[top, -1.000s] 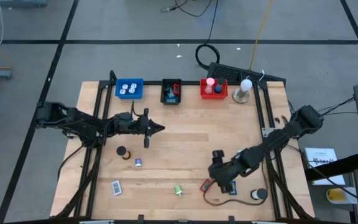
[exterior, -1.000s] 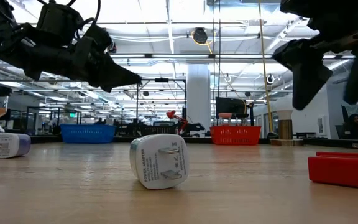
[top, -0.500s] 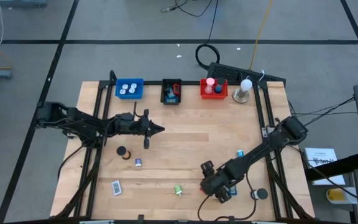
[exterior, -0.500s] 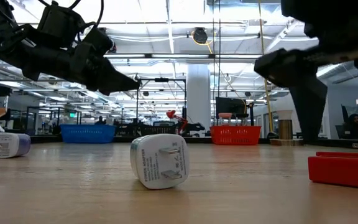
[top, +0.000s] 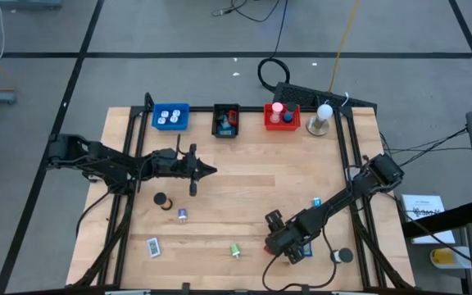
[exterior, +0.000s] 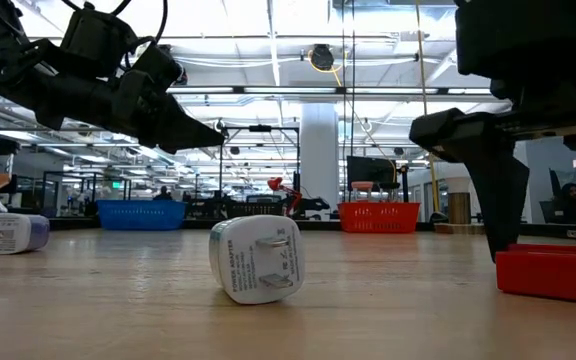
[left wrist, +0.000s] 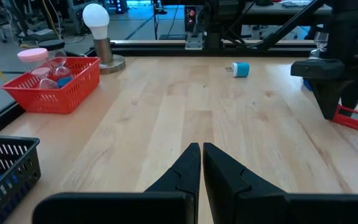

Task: Pick & Place Office items
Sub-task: Put the red digital clock into the black bin

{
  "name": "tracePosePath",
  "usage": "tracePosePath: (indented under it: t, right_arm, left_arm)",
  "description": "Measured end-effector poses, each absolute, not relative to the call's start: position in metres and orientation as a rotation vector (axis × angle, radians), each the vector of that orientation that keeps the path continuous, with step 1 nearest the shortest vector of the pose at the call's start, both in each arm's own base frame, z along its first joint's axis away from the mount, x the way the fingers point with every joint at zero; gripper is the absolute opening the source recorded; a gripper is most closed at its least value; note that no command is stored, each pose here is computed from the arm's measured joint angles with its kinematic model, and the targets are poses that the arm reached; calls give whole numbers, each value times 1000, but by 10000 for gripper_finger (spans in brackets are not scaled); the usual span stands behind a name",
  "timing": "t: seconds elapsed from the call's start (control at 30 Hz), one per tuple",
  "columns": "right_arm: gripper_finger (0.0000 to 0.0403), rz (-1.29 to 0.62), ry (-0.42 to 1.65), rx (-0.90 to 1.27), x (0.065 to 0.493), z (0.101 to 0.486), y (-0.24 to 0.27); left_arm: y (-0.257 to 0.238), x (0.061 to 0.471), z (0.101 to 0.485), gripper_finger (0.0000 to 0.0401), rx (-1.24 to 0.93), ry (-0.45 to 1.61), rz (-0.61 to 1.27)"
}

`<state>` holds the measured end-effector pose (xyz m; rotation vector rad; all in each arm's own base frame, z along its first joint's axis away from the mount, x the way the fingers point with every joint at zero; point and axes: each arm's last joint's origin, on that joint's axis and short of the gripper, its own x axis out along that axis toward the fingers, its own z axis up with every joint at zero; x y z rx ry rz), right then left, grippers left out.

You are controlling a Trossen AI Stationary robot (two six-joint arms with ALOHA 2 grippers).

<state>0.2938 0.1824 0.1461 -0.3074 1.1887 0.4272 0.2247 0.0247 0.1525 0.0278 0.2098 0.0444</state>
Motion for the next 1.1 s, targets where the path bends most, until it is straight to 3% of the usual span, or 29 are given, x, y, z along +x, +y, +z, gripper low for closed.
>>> tracePosePath:
  t: [0.33,0.57,0.8,1.1]
  right_arm:
    - [158,392,1205,-276,297,141,170]
    - [154,159,1151,-135,306,159,144]
    - [159,-180,1072,46,327,173,77]
    - [158,-265,1020,20,361,168,-25]
  left_arm:
    - [25,225,152,26,28,211,44]
    - [25,224,151,26,24,230,46]
    - [26,224,150,26,28,237,93]
    - [26,224,151,26,33,229,95]
